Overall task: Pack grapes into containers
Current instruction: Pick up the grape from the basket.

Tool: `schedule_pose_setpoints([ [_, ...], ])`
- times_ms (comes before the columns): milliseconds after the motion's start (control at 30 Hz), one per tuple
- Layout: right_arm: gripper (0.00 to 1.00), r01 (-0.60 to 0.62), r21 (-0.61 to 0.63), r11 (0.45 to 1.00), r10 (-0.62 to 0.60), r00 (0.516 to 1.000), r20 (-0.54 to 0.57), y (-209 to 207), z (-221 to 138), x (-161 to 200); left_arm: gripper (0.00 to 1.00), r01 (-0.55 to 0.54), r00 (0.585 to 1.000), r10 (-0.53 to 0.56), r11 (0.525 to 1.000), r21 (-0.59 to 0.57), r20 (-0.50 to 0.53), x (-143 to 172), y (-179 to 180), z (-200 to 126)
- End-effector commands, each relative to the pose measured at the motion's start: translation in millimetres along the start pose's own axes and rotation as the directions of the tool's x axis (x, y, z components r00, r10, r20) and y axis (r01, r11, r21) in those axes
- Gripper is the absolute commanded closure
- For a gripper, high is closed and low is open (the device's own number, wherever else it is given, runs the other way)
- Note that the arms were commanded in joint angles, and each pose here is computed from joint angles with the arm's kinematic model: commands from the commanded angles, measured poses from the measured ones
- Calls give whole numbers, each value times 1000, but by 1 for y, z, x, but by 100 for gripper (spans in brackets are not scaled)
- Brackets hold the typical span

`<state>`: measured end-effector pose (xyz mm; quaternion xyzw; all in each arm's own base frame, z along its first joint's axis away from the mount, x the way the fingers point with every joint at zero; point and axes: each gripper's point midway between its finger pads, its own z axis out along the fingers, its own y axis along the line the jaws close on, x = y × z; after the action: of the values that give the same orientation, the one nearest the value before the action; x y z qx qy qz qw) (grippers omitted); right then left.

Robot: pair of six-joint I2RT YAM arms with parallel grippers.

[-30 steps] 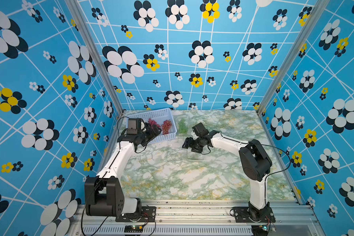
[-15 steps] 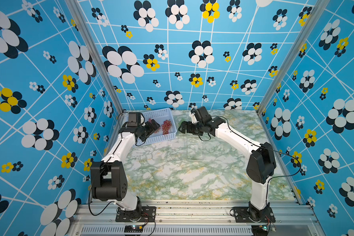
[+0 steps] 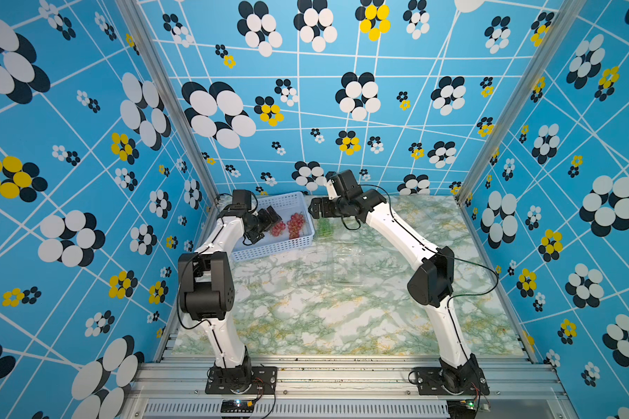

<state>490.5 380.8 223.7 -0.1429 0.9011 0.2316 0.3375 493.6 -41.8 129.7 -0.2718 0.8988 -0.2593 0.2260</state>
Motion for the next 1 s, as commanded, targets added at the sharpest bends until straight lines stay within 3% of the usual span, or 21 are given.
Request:
schedule_pose_setpoints([
  [0,1,41,13,999,-40,998,-51,-6,6,9,2,27,999,-29,998,-49,-36,-5,10,16],
  [633,1,25,10,1000,-24,993,-113,-21,22,23,3,34,997,-43,992,-120,-68,-18,38,80],
  [967,1,-8,7,1000,9,991,-136,-34,31,31,3,33,998,-31,999,-34,56,-43,30,101],
])
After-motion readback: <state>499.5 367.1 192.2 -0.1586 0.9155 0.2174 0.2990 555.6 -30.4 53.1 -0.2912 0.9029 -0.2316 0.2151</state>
